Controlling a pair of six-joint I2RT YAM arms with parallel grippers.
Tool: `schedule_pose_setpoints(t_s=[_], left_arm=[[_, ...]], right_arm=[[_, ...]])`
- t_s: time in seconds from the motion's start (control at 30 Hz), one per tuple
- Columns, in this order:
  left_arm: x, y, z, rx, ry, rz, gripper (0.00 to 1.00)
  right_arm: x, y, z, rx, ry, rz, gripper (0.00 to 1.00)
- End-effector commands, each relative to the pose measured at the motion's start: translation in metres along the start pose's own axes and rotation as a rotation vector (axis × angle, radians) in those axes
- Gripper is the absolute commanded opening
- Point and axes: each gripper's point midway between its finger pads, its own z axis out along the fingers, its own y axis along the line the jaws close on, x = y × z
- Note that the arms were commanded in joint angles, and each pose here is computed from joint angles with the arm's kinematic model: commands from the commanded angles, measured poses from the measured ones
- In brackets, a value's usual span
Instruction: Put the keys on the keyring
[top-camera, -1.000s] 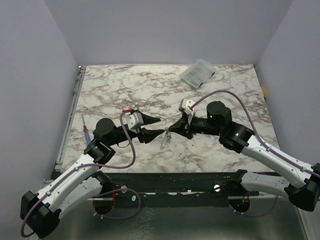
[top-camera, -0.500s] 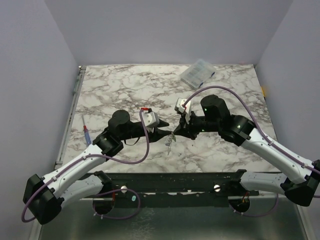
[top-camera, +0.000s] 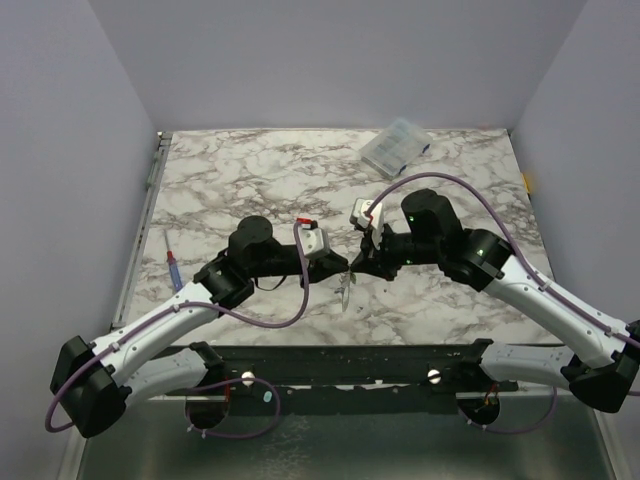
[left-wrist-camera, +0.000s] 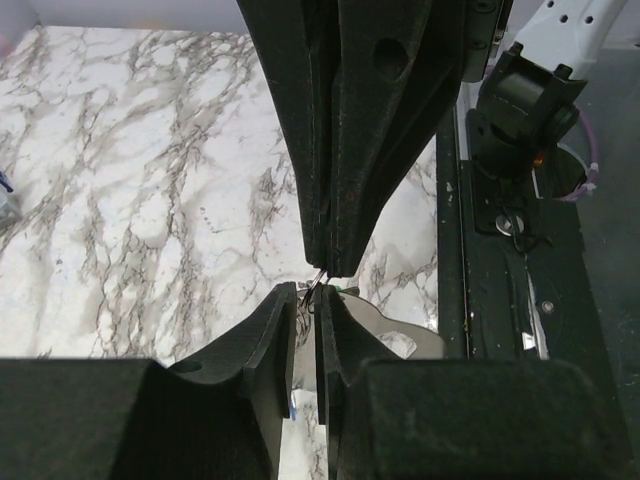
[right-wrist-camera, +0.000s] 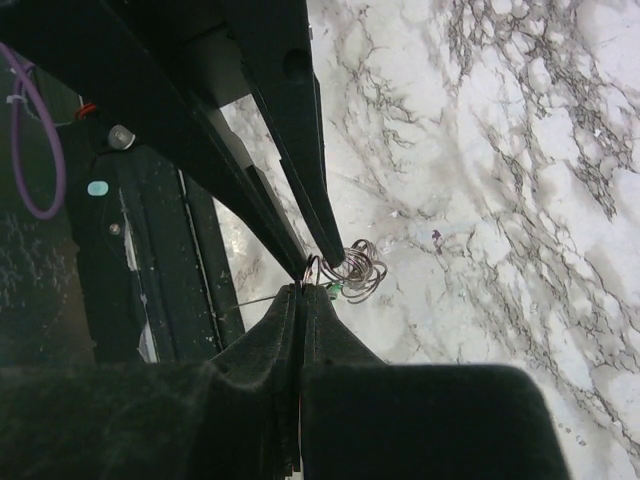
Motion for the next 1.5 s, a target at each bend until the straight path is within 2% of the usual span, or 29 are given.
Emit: schedule_pose_setpoints(t_s=[0.0, 0.17, 0.5, 0.53, 0.67, 0.73, 0.83, 0.93, 1.13, 1.27, 1.3, 1.4, 1.47], left_arm=[[0.001, -0.01, 0.006, 0.07, 0.017, 0.002, 0.17], [0.0, -0.02, 0.01, 0.119, -0.017, -0.012, 0.01], [-0.01, -0.019, -0.004, 0.055, -0.073, 0.063, 0.0], [-0.011, -0.018, -0.007, 0.039, -0.078, 0.076, 0.0], [-0.016, -0.013, -0.016, -0.016, -0.1, 0.131, 0.0], [-0.016, -0.012, -0.019, -0.032, -0.109, 0.148, 0.0], [-0.018, -0.014, -0.022, -0.033, -0.121, 0.159, 0.0], [-0.017, -0.015, -0.024, -0.03, -0.124, 0.162, 0.0], [-0.019, -0.022, -0.026, 0.003, -0.131, 0.161, 0.0], [-0.021, -0.024, -0.029, 0.004, -0.133, 0.172, 0.0], [-0.021, -0.024, -0.03, 0.002, -0.134, 0.175, 0.0], [-0.022, -0.025, -0.03, 0.006, -0.135, 0.175, 0.0], [-0.022, -0.025, -0.03, 0.013, -0.13, 0.174, 0.0]], right_arm=[[-0.02, 0.009, -0.008, -0.042, -0.057, -0.04, 0.01], [-0.021, 0.015, -0.007, -0.073, -0.083, -0.051, 0.01], [-0.025, 0.014, -0.009, -0.048, -0.139, -0.059, 0.01], [-0.026, 0.011, -0.009, -0.027, -0.149, -0.058, 0.04], [-0.036, -0.004, -0.015, 0.081, -0.236, -0.054, 0.36], [-0.044, -0.012, -0.022, 0.146, -0.31, -0.054, 0.39], [-0.054, -0.017, -0.034, 0.209, -0.428, -0.075, 0.39], [-0.053, -0.017, -0.039, 0.226, -0.474, -0.094, 0.4], [-0.037, -0.016, -0.031, 0.217, -0.463, -0.096, 0.4], [-0.026, -0.009, -0.019, 0.16, -0.401, -0.075, 0.4], [-0.023, -0.004, -0.015, 0.12, -0.381, -0.078, 0.41], [-0.011, 0.013, -0.003, 0.002, -0.316, -0.071, 0.54], [-0.007, 0.017, 0.004, -0.041, -0.274, -0.055, 0.56]])
